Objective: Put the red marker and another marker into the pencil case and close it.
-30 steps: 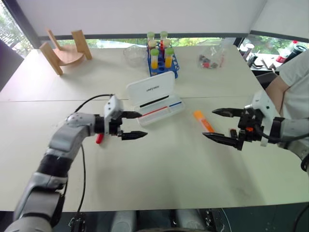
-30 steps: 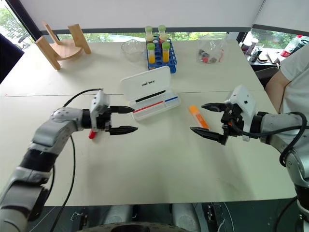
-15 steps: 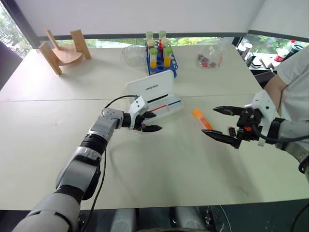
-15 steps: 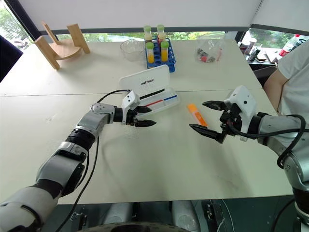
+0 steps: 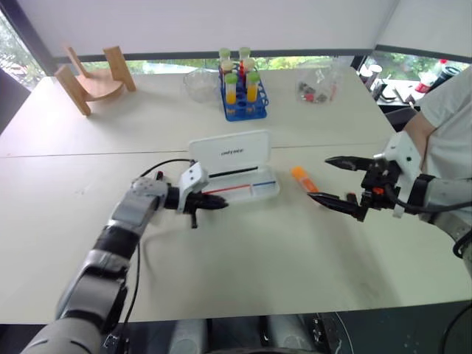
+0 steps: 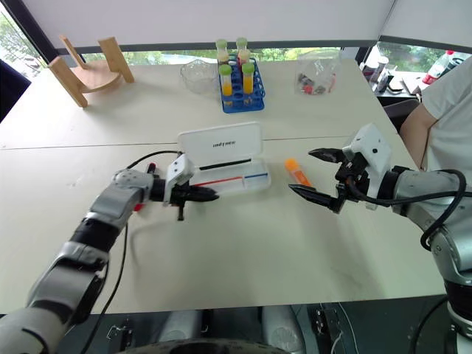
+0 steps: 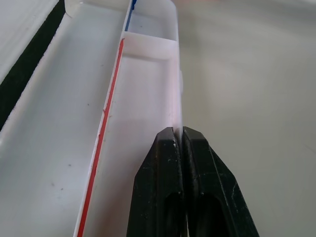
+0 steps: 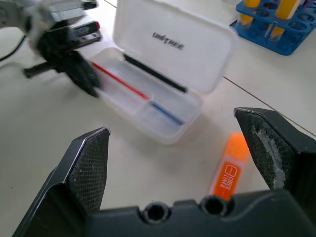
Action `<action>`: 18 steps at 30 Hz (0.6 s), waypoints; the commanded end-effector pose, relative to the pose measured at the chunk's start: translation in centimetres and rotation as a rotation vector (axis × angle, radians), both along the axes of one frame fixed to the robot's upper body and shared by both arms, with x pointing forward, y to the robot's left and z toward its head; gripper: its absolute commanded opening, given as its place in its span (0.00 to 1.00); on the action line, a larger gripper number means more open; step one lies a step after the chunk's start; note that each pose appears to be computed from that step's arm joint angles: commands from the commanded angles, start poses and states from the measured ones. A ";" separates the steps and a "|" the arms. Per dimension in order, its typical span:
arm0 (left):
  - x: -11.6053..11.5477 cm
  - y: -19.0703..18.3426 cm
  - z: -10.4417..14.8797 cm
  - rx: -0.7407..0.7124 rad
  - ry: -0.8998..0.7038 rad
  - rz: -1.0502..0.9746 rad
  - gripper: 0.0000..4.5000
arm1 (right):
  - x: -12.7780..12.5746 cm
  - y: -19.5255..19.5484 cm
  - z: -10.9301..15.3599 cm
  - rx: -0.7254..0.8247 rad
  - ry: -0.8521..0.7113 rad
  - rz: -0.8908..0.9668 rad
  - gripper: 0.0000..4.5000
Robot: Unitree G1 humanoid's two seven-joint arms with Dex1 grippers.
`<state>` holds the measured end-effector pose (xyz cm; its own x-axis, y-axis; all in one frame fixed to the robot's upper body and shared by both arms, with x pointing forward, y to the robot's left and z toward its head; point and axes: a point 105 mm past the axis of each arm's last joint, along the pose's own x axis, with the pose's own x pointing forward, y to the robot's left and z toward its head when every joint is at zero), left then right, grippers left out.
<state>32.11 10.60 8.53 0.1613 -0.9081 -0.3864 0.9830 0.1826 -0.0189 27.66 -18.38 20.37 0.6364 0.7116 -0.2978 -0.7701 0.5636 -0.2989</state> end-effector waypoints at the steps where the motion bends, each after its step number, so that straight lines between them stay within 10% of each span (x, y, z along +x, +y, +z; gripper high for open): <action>1: -2.9 0.4 0.3 0.010 0.005 -0.092 0.02 | 0.0 0.1 1.1 -0.013 -0.052 0.017 1.00; 15: -3.8 1.0 -0.3 0.030 -0.066 -0.067 0.02 | 0.6 0.6 0.9 -0.032 -0.056 0.063 1.00; 18: -3.7 1.4 -0.5 0.062 -0.092 -0.081 0.21 | 0.7 0.6 0.9 -0.037 -0.055 0.068 1.00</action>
<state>28.23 11.81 7.64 0.1180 -0.9016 -0.4163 0.9929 0.1136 0.0353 28.30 -17.77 20.36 0.5967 0.7402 -0.3098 -0.7981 0.5072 -0.3253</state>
